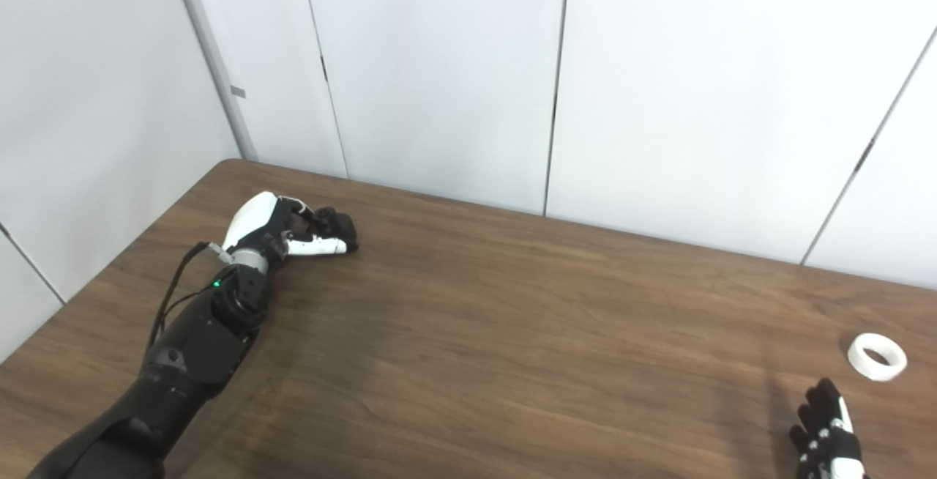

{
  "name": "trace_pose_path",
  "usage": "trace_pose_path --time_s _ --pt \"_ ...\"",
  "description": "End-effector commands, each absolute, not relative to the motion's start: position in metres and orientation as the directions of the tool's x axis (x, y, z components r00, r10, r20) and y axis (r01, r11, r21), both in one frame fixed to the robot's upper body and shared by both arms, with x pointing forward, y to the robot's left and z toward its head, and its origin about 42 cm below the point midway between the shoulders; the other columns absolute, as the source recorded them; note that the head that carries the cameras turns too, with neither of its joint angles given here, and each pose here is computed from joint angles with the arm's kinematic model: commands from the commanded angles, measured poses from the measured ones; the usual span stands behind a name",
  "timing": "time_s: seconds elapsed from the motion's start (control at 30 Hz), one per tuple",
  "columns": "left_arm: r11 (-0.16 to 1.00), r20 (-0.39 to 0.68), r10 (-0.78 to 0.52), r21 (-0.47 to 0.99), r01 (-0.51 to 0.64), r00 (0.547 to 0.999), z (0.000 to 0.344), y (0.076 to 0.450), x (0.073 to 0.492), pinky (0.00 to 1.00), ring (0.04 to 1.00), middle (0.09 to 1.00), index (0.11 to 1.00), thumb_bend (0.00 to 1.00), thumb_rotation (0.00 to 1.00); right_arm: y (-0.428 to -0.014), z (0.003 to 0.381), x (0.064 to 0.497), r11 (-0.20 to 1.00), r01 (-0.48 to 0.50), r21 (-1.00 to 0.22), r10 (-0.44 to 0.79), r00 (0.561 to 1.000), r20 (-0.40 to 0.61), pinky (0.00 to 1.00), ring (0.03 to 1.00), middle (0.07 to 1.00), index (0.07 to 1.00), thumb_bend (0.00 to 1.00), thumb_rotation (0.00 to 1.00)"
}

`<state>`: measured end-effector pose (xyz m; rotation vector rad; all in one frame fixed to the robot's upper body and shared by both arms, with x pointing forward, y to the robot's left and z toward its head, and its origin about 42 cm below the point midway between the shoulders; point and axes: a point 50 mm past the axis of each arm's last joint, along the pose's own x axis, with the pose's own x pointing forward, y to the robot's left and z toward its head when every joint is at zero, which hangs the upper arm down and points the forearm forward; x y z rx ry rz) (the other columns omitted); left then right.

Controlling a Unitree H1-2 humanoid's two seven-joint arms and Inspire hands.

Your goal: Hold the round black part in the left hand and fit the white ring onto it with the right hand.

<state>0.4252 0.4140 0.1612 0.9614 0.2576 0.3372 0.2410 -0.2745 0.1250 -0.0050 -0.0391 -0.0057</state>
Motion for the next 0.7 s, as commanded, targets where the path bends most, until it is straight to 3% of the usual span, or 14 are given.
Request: trace_pose_path --time_s 0.0,0.33,0.67 --pt "0.517 0.002 0.38 0.829 -0.214 0.925 0.182 0.417 0.432 1.0 0.914 0.782 0.483 0.52 0.05 -0.275 0.136 0.243 1.0 0.0 -0.012 0.001 0.996 0.085 1.0 1.0 1.0 1.0 0.49 1.0" --pt "0.517 0.08 0.307 0.822 -0.237 0.948 0.2 0.391 0.419 1.0 0.926 0.792 0.484 0.52 0.05 -0.275 0.136 0.245 1.0 -0.003 -0.014 0.004 0.996 0.087 1.0 1.0 1.0 1.0 0.49 1.0" --pt "0.436 0.177 0.179 0.868 -0.239 0.968 0.219 0.352 0.398 1.0 0.914 0.798 0.485 0.52 0.05 -0.273 0.135 0.246 1.0 -0.01 -0.012 0.011 0.995 0.095 1.0 1.0 1.0 1.0 0.47 1.0"
